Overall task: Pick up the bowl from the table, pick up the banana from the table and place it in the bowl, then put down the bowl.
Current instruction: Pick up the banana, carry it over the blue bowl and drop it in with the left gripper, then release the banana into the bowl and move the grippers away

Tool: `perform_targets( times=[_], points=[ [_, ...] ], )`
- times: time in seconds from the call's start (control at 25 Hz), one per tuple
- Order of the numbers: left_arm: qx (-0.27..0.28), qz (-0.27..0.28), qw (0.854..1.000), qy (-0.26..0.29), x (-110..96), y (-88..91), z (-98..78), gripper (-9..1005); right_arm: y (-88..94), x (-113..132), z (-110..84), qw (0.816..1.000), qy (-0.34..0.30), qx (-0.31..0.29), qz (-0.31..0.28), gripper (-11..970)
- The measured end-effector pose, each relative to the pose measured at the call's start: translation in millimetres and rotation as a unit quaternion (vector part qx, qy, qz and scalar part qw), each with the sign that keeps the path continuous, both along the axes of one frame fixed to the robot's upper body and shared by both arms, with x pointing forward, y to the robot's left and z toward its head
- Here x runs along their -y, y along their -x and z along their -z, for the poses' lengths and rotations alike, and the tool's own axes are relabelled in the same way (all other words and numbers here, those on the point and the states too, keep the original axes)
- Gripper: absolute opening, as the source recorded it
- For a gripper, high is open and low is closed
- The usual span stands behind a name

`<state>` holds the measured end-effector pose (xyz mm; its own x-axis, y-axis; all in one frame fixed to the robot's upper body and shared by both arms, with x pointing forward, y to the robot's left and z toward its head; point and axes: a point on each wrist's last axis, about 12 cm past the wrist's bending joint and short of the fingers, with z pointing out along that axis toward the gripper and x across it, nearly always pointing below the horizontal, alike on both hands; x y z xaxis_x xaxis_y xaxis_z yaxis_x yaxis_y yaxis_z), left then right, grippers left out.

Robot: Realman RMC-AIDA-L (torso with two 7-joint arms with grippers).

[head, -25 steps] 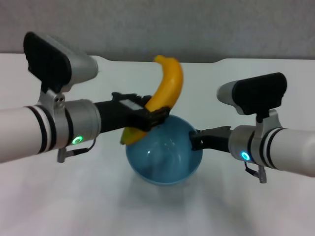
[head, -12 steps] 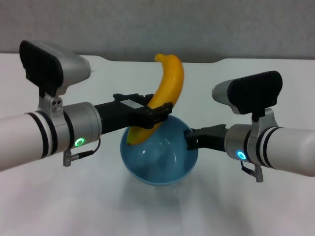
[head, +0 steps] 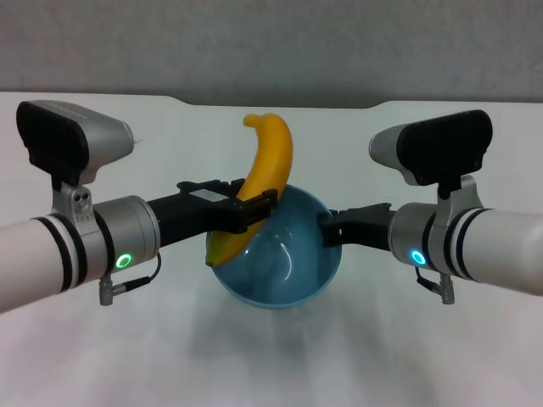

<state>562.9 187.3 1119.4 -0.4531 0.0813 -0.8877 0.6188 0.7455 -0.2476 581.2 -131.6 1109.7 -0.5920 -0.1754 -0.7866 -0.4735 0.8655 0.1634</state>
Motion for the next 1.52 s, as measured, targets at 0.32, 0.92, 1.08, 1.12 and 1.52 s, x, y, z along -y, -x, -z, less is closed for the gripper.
perform_targets(
  times=[0.32,0.92,1.08,1.12,1.52],
  points=[
    [-0.004,0.000,1.000,0.007,0.0,2.5,3.9,566,-2.9,2.9,-2.7,1.000,-0.004,0.004,0.007,39],
    [0.013,-0.066,0.998,0.009,-42.0,-2.3,-4.9,901,-8.2,14.1,-3.2,0.999,0.002,-0.018,0.028,39],
    [0.022,-0.104,0.994,0.006,-67.6,0.4,-7.1,900,-12.1,17.4,-4.7,0.999,0.001,-0.021,0.036,38],
    [0.024,-0.111,0.993,0.003,-73.2,1.5,-7.0,900,-14.2,18.3,-5.4,0.999,0.002,-0.022,0.038,38],
    [0.019,-0.159,0.985,-0.066,-110.9,12.9,8.4,899,-45.1,7.7,-5.5,0.995,0.011,-0.083,0.049,38]
  ],
)
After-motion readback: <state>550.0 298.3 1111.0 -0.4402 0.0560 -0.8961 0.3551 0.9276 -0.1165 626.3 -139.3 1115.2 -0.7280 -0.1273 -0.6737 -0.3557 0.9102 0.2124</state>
